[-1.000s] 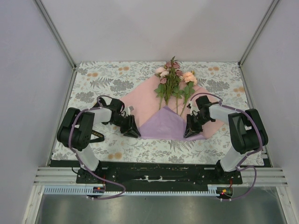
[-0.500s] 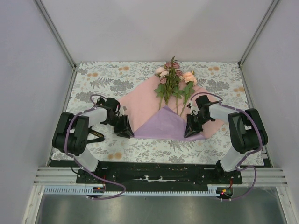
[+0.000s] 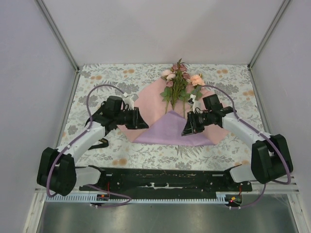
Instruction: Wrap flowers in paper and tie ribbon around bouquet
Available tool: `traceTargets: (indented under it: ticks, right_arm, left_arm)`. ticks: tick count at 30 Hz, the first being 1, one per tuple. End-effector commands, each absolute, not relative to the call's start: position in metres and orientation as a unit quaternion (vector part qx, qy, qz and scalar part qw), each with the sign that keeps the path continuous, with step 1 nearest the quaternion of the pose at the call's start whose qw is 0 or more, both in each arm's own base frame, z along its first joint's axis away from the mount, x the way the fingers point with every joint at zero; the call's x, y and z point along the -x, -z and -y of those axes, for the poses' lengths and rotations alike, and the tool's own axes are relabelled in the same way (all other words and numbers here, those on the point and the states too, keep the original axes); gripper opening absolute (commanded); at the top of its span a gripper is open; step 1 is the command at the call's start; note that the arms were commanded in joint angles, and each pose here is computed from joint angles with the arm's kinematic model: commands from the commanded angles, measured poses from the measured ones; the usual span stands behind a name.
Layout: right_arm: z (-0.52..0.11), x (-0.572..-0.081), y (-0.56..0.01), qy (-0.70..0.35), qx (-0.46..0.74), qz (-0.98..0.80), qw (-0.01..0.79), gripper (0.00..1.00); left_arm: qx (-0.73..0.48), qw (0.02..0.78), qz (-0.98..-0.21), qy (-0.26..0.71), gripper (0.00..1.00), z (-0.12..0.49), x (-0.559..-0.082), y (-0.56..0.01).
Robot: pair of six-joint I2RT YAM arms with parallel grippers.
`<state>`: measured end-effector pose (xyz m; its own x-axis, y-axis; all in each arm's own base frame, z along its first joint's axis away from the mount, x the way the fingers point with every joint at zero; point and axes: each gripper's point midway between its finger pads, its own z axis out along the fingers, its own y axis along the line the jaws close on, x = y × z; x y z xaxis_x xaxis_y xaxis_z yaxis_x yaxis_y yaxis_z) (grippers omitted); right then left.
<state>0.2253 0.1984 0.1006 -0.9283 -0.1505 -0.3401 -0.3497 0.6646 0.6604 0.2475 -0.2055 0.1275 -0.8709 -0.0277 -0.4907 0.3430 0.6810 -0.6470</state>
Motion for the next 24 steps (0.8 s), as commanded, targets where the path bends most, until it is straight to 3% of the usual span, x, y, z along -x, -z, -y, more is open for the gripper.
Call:
traceTargets:
  ticks: [1,10,18,24]
  right_arm:
    - [-0.234,-0.212,-0.105,-0.44,0.156,-0.879,0.096,0.27]
    - [-0.234,-0.222,-0.055,-0.404,0.13,-0.905,0.039,0.18]
    - [-0.195,-0.215,-0.025,-0.335,0.103,-0.936,0.002,0.15]
    - [-0.155,-0.208,-0.01,-0.291,0.06,-0.954,-0.029,0.11]
  left_arm:
    - [-0.13,0.234,-0.838,0.475,0.29,0.269,-0.236,-0.148]
    - [-0.12,0.161,-0.836,0.51,0.18,0.353,-0.224,-0.1]
    - [-0.07,0.089,-0.904,0.412,0.17,0.305,-0.219,-0.007]
    - [-0.072,0.07,-0.919,0.381,0.16,0.281,-0.218,0.014]
